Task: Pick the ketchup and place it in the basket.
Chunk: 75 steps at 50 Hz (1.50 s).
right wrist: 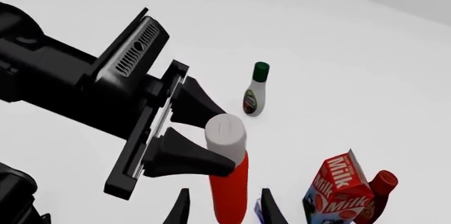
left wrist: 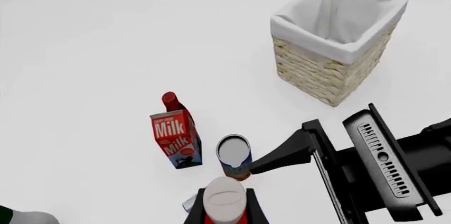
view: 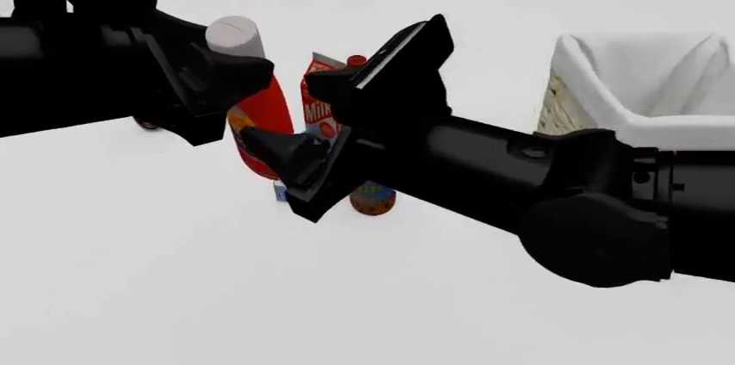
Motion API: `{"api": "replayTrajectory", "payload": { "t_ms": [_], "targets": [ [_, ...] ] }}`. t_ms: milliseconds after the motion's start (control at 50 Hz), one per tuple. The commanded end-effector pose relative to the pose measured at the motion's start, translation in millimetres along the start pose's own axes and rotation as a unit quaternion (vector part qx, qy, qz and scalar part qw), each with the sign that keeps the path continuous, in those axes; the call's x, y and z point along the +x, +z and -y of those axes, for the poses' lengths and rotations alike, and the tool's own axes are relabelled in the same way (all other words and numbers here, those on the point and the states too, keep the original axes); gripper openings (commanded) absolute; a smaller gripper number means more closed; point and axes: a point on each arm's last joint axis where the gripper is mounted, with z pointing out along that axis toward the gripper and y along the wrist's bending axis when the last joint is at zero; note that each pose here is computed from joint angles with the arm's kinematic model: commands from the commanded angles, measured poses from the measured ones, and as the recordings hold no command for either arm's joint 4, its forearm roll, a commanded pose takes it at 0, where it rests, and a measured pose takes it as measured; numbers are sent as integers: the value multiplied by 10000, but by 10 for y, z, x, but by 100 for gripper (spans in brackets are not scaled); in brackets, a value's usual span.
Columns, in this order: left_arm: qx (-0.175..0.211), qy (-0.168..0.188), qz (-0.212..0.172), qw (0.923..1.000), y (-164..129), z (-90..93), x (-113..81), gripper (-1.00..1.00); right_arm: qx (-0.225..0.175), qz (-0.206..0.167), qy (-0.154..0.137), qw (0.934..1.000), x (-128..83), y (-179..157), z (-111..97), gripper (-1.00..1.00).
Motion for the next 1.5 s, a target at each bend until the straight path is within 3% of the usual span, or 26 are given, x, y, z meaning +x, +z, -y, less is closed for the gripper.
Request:
{"api": "replayTrajectory", "payload": {
  "t_ms": [20,1020,1040,1480,1500],
  "targets": [
    [-41,35,28,10000,-6,-16,-7,-100,-49,-23,23,10000,17,86,-32,100],
    [148,-81,32,9999,-116,52,-77,-100,48,-193,77,9998,236,390,21,100],
    [161,-94,28,9998,-117,57,-76,-100,61,-200,62,9998,243,397,30,-100],
    [201,-70,73,9997,-58,75,-104,-100,117,-201,23,9997,249,333,67,-100],
    [141,-58,83,9998,-61,50,-103,100,115,-197,29,9997,244,322,66,-100]
  ]
}}
